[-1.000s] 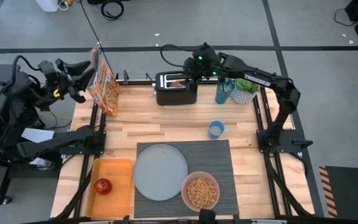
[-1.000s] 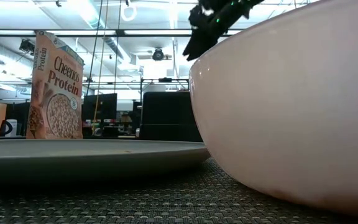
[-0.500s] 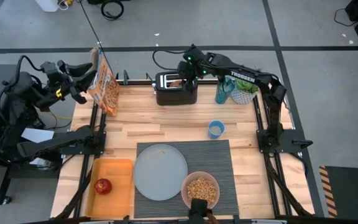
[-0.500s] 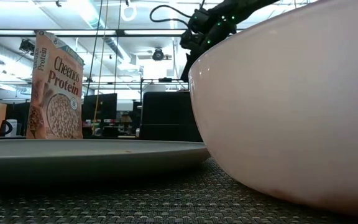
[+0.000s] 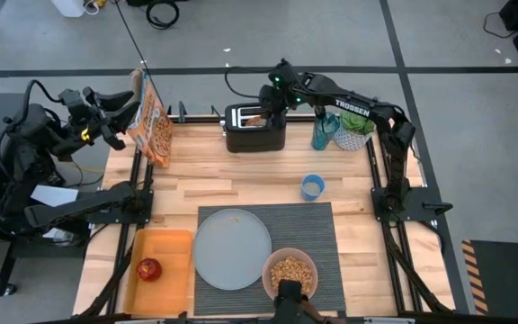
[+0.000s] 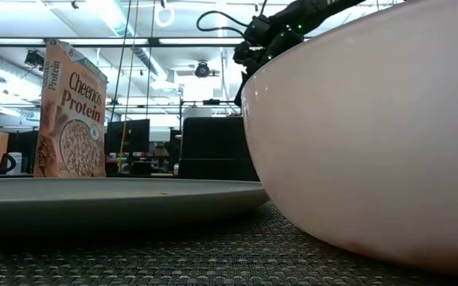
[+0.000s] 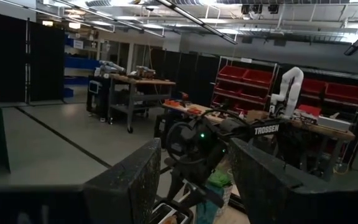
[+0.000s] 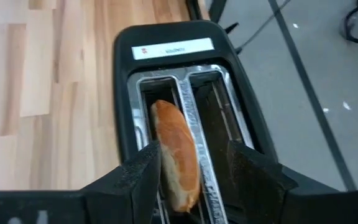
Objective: Arrange a breakfast setting
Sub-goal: Put the bread on the gray plate
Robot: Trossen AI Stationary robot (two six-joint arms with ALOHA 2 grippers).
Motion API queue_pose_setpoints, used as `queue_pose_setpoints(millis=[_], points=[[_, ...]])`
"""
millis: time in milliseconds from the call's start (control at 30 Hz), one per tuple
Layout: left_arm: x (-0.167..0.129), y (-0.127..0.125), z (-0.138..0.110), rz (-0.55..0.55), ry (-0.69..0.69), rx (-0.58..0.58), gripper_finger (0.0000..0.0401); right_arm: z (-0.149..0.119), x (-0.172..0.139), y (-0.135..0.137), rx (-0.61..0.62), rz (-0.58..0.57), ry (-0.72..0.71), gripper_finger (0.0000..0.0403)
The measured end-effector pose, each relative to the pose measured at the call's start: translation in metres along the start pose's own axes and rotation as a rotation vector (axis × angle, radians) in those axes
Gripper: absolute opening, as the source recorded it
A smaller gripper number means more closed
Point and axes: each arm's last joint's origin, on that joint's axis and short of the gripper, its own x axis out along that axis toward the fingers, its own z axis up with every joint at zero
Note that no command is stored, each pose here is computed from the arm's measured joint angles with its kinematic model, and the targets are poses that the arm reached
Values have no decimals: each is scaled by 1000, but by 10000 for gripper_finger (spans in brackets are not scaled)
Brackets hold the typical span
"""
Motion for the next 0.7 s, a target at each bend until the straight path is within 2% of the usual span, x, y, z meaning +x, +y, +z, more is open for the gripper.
queue_pose_setpoints(millis=[267,600,700], points=[[0,0,-2,4,23,-1,197,-10,12,1,12,28,-9,192],[0,0,-2,4,24,-26,197,-10,19,1,4,-9,-58,191],[0,0,-3,5,25,-26,197,-17,23,3,11,23,-42,190]])
